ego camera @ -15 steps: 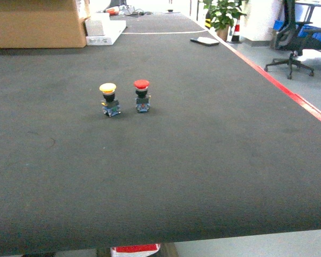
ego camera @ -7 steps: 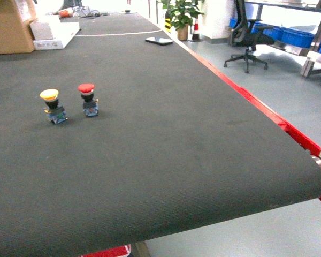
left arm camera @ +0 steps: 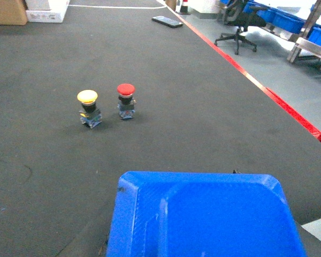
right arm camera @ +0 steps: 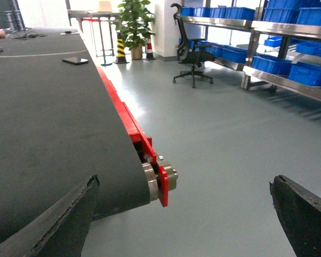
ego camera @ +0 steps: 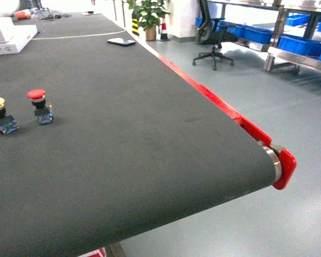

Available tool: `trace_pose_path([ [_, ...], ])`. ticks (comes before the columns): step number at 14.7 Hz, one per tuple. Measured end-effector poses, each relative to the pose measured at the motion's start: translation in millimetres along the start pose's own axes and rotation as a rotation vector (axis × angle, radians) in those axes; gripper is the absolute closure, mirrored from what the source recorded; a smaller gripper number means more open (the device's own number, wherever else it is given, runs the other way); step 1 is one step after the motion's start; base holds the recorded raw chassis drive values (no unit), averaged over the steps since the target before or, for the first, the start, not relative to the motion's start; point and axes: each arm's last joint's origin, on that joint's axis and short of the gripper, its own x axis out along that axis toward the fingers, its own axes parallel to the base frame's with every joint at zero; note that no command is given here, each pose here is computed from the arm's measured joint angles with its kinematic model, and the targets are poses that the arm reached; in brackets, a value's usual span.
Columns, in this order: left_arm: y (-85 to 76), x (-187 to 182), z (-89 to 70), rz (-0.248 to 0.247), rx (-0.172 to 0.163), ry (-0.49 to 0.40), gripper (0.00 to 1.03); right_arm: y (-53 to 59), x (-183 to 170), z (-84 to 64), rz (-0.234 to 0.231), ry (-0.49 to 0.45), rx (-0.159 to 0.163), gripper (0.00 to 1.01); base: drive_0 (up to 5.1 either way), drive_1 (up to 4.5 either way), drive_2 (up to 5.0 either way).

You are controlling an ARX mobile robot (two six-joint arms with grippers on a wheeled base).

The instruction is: Pick blue part to blue bin on bottom shelf

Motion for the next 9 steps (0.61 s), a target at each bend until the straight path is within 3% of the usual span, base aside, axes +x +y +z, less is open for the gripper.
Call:
trace_pose_path([
  [9,0.0,0.0,0.0,0.000,0.000,0.000,0.59,0.0,0.0,0.0,0.000,0.000,0.000,0.03,-1.6,-1.65,-1.6],
])
